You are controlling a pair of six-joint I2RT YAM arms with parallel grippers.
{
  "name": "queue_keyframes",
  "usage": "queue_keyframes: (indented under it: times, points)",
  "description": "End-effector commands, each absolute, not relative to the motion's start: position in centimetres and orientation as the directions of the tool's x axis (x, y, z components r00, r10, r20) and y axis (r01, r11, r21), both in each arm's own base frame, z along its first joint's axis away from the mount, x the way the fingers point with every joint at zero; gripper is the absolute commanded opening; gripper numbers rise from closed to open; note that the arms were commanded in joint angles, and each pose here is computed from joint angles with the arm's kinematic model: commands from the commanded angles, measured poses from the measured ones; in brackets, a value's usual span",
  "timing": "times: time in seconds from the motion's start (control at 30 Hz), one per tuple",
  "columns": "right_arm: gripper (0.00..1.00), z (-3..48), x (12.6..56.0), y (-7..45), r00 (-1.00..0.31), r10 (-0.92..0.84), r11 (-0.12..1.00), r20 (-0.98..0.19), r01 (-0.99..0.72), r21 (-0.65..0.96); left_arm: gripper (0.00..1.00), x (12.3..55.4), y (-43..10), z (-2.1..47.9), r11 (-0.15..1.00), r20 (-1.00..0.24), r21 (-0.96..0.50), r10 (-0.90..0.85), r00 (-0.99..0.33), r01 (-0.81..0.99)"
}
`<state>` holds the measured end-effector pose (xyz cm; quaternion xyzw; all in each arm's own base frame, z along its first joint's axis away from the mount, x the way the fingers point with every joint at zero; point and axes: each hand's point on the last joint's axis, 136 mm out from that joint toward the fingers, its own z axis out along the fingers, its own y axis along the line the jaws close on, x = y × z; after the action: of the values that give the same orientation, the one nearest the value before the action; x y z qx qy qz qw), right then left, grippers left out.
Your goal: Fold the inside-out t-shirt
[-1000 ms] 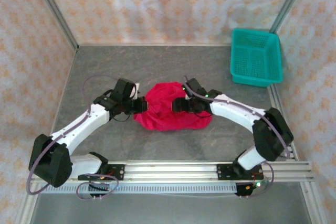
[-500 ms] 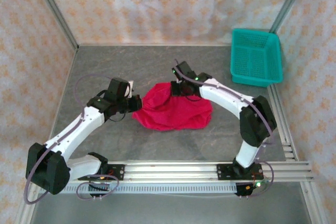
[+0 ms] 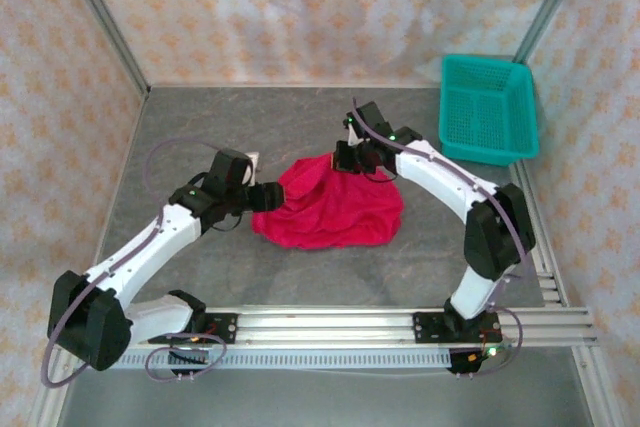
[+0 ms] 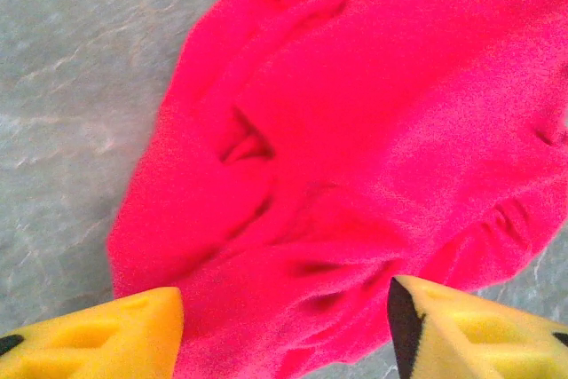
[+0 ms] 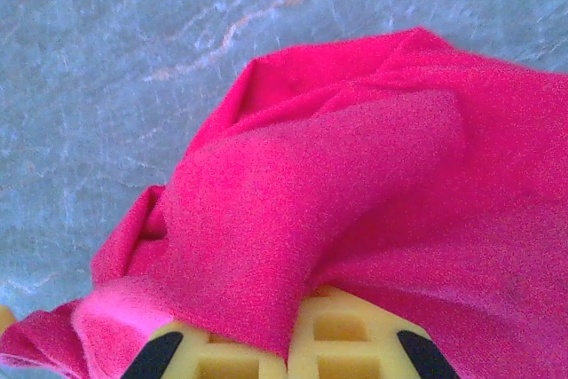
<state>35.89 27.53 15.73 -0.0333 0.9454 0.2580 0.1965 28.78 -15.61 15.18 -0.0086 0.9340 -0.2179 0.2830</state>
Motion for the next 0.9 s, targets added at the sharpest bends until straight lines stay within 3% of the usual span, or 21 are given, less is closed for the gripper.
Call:
queue_keyframes:
  times: [0.0,0.17,0.47,0.57,0.7,0.87]
  points:
    - [0.0,14.4,35.5,27.8,-0.938,0.046,0.85,-0.343,-0.143,0.507,0.66,29.8,-18.0,18.7,0.891,-0.675,-0.361,-0.046,-0.737,0.275]
    - [0.0,14.5,35.6,27.5,-0.936,0.063,0.848,-0.346,-0.133,0.514,0.68,29.8,-21.4,16.8,0.863,-0.71,-0.274,0.117,-0.694,0.425]
    - [0.0,14.4,35.0,27.4,-0.942,0.064,0.839,-0.33,-0.128,0.529,0.67,33.8,-20.1,14.7,0.916,-0.718,-0.018,0.267,-0.643,0.401]
    - [0.0,14.5,34.7,27.6,-0.944,0.064,0.83,-0.323,-0.129,0.543,0.63,35.4,-20.3,13.8,0.919,-0.7,0.037,0.303,-0.647,0.391]
    - [0.0,14.7,34.2,27.5,-0.944,0.065,0.823,-0.325,-0.134,0.552,0.49,37.0,-20.2,13.0,0.922,-0.672,0.101,0.34,-0.658,0.373]
    - [0.0,14.7,34.1,26.5,-0.942,0.085,0.828,-0.326,-0.116,0.549,0.45,37.4,-20.4,12.3,0.908,-0.646,0.119,0.378,-0.663,0.402]
